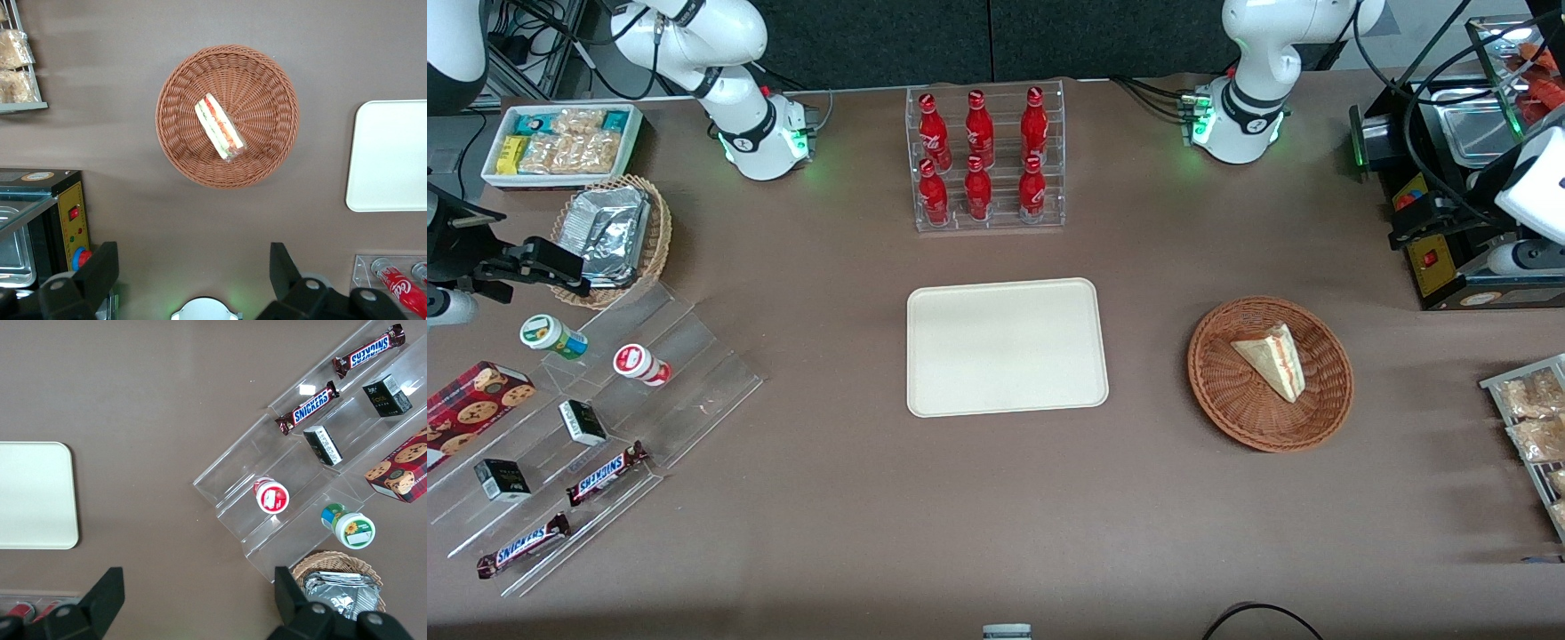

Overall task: Place sandwich from basket to tray
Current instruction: 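Move the left gripper from rest toward the wicker basket, then lower the open left gripper over the wrapped sandwich in the basket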

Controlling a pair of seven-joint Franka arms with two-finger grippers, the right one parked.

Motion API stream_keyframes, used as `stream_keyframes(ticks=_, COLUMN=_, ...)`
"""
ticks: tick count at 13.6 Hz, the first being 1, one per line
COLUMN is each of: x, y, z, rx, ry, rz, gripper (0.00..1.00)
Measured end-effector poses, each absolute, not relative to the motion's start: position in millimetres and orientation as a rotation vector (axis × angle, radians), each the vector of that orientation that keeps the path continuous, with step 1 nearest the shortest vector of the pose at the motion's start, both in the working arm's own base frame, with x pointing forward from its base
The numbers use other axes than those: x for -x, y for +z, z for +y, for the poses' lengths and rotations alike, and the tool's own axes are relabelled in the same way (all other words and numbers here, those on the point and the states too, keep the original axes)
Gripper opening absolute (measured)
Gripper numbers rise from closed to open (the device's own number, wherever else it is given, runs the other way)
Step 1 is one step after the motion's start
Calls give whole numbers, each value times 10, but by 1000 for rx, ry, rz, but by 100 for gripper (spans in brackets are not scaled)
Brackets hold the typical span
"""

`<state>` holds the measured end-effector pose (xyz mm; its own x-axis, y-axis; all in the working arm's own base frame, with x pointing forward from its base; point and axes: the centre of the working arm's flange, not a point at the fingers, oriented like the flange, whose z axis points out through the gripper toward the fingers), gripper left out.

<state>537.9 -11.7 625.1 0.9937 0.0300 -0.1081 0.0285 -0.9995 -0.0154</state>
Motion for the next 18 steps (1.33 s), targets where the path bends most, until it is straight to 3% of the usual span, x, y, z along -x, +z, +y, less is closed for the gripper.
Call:
stream_keyframes(ticks=4, x=-5369, y=6094, z=-106, rx=3111, ry=223, rz=-46, gripper=100)
stream_keyframes(ticks=6, x=-5363, y=5779, z=-55, rx=3086, ry=291, rz=-54, gripper=100)
stream_keyframes(ticks=10, x=-5354, y=5067, z=69, rx=3076, ry=304, rz=-119, gripper=100)
stream_keyframes(ticks=16, x=-5294, y=4052, z=7, rx=3063, ry=85, rz=-447, gripper=100)
stream_keyframes(ticks=18, x=-5263, y=3877, z=-39, rx=3040, ry=50, rz=-607, gripper=100)
